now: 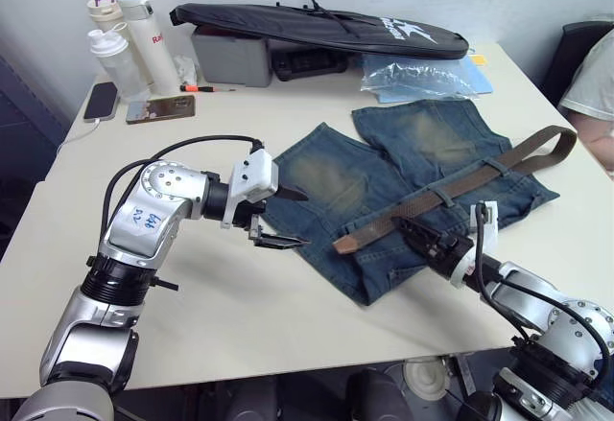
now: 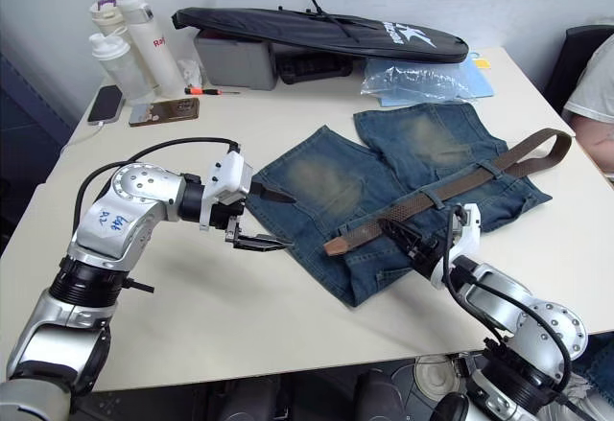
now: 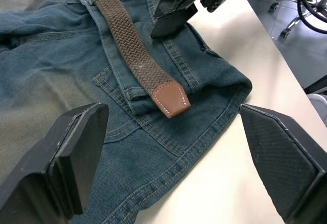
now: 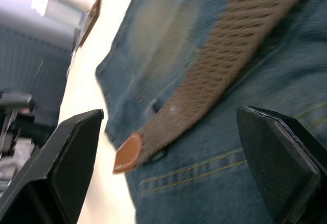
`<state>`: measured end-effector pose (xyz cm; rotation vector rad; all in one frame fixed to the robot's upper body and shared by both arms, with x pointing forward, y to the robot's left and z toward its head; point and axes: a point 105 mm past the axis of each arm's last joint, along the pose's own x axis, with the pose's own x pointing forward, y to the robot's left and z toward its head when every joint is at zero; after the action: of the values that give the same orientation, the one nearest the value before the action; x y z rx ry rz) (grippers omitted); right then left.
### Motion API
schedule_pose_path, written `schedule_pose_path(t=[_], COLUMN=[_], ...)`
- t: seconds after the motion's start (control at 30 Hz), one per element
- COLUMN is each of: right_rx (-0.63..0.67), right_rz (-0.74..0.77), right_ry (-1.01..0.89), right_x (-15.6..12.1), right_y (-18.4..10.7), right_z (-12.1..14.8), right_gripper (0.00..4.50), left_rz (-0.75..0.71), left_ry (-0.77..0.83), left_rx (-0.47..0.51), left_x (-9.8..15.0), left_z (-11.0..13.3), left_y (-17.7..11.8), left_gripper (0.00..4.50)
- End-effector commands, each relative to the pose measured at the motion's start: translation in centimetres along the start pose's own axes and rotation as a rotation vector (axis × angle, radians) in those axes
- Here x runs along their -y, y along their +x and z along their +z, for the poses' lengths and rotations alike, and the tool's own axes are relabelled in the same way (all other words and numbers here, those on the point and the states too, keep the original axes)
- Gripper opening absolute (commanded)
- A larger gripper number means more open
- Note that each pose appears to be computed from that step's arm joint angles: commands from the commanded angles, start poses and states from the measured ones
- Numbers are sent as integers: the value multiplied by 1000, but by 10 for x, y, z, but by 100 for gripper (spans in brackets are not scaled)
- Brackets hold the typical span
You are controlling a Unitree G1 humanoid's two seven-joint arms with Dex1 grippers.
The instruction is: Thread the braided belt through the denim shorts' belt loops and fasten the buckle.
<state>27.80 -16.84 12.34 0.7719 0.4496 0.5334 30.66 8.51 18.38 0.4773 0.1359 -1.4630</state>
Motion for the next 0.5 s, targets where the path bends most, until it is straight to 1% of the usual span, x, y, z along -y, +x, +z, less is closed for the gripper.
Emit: schedule_pose_path(t=[0.03,0.2,0.3,0.5], right_rx=[143,160,170,131], right_rz=[-13,13,56,75], right_ry=[183,241,283,317], right_x=[10,4,-4,-9], right_y=[12,20,22,27], right_z=[22,25,26,18], right_gripper=[445,445,445,445], left_rz=[41,70,76,84], left_ry=[36,47,52,60], left_rx=[17,13,8,5], left_x=[0,-4,-5,-7], left_z=[8,8,7,8], left_y=[-5,-6,-7,-8], left_gripper=[450,450,450,450])
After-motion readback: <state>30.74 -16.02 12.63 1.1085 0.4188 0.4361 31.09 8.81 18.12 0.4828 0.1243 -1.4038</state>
